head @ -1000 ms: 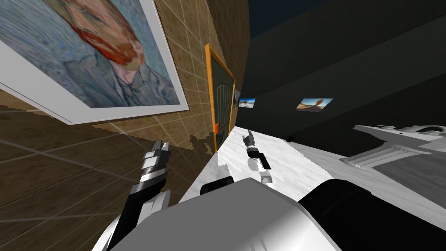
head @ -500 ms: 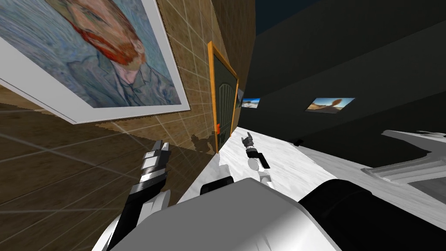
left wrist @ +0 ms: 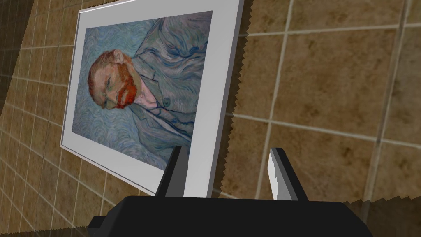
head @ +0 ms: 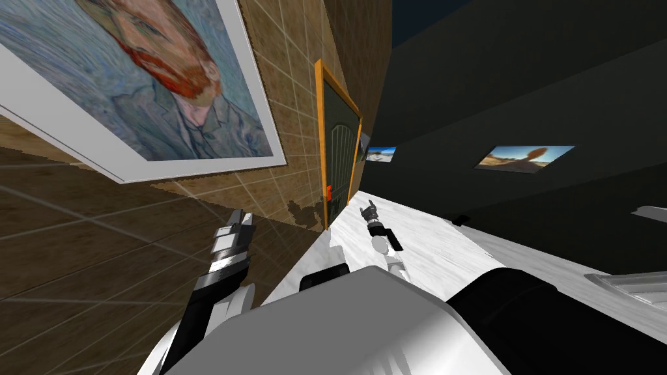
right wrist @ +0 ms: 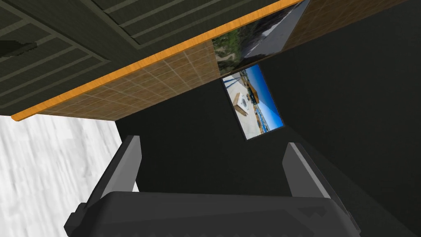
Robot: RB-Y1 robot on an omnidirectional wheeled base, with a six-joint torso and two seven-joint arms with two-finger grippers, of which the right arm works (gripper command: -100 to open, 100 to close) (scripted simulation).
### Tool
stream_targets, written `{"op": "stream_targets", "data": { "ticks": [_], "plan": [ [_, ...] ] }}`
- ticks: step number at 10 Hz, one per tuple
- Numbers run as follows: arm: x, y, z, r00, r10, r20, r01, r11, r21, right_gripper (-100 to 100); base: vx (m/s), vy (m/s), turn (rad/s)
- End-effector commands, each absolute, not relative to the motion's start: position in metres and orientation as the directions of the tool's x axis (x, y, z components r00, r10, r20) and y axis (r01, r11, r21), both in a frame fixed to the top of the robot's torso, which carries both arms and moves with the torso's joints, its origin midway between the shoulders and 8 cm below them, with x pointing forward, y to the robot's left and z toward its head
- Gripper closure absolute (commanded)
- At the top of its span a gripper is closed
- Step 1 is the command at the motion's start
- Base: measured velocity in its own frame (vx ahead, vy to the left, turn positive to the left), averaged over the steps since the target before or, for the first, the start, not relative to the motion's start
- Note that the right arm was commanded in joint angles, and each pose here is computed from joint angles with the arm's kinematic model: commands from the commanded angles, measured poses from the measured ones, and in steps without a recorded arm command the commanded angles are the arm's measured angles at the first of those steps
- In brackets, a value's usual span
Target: Pull the door open
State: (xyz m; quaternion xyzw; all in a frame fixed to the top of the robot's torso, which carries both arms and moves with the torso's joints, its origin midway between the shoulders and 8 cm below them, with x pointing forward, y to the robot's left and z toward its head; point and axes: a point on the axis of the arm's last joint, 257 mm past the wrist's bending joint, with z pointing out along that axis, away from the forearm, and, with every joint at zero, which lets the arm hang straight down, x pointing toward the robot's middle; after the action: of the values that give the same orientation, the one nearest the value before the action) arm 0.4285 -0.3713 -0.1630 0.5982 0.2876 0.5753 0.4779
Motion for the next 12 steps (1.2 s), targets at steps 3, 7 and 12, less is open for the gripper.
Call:
{"op": "stream_targets", "data": {
  "ticks": [3,7,12],
  "plan": [
    [0.433,-0.371,-0.184,0.167,0.862,0.479,-0.164,-0.455,0.875,-100,0.045,-0.057,0.138],
    [0.435,-0.369,-0.202,0.163,0.828,0.537,-0.128,-0.522,0.844,-100,0.032,-0.043,0.095],
    [0.438,-0.366,-0.227,0.158,0.769,0.620,-0.078,-0.616,0.784,-100,0.034,-0.056,0.122]
  ]
}}
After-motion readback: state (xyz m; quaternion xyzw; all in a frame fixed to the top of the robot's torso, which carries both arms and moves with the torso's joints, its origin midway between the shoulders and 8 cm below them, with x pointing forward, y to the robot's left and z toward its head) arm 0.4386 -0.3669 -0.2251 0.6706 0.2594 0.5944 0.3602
